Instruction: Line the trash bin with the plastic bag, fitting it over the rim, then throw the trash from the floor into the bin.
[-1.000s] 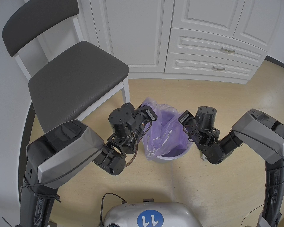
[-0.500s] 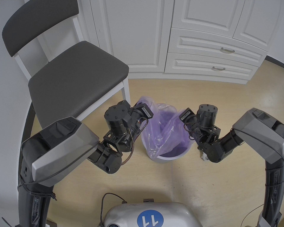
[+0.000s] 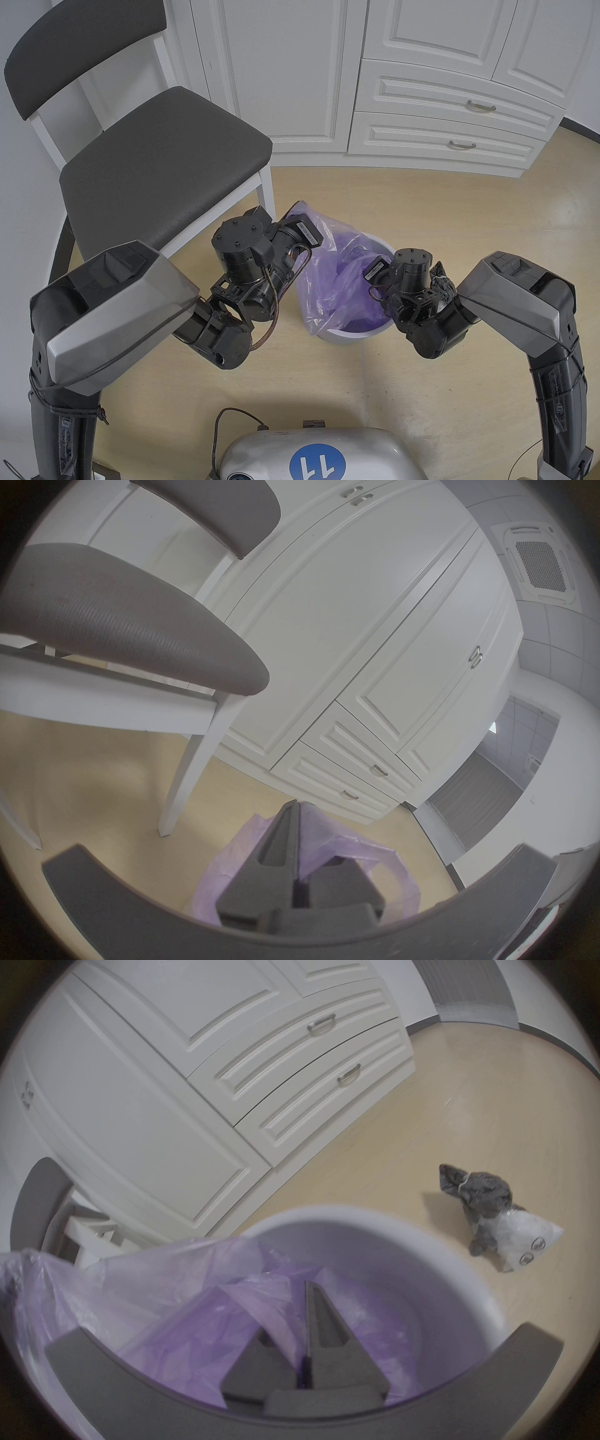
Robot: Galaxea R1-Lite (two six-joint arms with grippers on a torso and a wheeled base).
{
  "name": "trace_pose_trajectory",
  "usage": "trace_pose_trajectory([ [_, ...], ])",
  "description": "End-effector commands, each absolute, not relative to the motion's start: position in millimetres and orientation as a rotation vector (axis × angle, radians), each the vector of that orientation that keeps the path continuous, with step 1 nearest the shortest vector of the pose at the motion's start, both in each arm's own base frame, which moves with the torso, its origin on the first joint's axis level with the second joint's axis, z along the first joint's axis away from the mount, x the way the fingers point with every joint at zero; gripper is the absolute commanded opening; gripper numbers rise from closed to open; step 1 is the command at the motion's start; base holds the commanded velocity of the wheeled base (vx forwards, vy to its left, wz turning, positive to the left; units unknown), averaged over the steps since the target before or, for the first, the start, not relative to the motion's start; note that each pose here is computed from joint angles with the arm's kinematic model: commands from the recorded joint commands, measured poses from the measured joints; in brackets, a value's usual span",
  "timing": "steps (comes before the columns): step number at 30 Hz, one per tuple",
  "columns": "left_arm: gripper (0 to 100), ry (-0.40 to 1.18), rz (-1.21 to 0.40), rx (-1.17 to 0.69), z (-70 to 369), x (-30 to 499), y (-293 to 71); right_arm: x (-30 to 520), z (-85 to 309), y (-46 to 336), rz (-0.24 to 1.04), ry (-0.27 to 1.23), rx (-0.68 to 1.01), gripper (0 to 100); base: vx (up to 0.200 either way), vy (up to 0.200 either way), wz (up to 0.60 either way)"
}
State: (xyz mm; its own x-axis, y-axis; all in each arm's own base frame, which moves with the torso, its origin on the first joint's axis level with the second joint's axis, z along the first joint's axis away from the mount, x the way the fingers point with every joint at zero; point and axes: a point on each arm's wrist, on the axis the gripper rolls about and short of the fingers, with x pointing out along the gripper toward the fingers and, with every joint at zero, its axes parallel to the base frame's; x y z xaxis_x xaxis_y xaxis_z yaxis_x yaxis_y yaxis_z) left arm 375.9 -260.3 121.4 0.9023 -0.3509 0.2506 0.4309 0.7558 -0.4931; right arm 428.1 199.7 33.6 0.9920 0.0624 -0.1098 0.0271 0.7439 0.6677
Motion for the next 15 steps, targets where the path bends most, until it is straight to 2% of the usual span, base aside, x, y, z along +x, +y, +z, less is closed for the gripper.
trace_pose_trajectory([
  [1, 0, -0.115, -0.432, -0.562, 107, 376, -266, 431, 56, 183, 0.003, 0.079, 0.749, 0, 0.0, 0.0, 0.0],
  [9, 0, -0.061, -0.431, -0.54, 70, 385, -278, 404, 116, 167, 0.038, 0.018, 0.746, 0, 0.0, 0.0, 0.0],
  [15, 0, -0.007, -0.442, -0.529, 44, 384, -290, 401, 125, 154, 0.046, 0.012, 0.719, 0, 0.0, 0.0, 0.0],
])
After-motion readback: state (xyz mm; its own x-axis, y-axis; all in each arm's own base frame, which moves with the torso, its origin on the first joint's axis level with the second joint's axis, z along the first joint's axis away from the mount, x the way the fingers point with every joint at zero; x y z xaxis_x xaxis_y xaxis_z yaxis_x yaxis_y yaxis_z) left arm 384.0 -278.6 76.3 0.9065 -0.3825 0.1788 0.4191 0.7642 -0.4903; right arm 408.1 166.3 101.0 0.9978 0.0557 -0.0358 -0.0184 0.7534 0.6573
